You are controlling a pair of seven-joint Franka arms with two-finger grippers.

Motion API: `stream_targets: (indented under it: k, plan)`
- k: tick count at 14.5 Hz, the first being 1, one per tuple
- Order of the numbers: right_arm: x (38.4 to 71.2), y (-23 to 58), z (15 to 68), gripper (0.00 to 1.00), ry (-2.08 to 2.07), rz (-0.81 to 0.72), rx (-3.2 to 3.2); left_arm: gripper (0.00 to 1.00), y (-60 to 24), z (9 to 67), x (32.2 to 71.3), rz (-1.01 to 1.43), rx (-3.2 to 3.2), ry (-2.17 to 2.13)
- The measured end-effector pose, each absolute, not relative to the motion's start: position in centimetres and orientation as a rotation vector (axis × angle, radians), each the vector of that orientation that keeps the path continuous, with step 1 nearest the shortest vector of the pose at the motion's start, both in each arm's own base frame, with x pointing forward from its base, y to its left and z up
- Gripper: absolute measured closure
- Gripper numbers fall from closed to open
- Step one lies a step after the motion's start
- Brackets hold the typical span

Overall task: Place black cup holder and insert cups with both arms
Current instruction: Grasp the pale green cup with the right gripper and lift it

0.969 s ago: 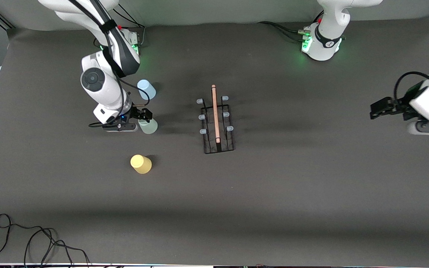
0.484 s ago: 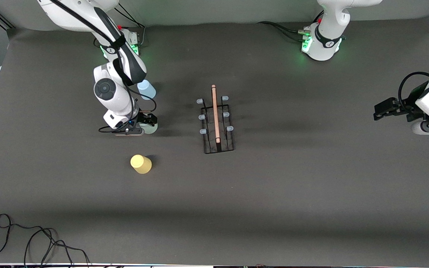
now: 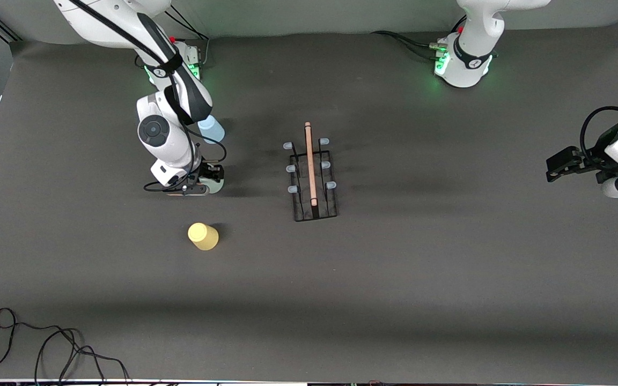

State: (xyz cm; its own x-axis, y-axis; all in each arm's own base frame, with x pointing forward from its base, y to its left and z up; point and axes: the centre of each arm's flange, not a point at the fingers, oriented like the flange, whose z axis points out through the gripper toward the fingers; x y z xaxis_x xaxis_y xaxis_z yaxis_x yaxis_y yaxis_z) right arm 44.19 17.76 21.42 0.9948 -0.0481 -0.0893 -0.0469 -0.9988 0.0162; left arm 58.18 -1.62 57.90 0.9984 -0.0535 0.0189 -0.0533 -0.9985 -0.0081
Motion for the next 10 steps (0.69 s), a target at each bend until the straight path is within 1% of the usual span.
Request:
stream_targets:
  k: [2,4,7,10]
  plan:
    - [44.4,17.9,22.9,0.33,-0.073,-0.161,3.118,0.0,-1.6,57.8,58.1,-0.016,-3.133,0.084]
    - [44.9,18.1,25.7,0.33,-0.074,-0.184,3.112,0.0,-1.7,57.9,57.9,-0.002,-3.133,0.085]
    - [46.0,19.1,31.7,0.33,-0.125,-0.201,3.151,0.0,-1.6,58.1,57.7,0.001,-3.133,0.085]
    - [45.5,22.8,37.1,0.33,-0.19,-0.172,3.195,0.0,-1.7,58.2,57.5,0.019,-3.133,0.085]
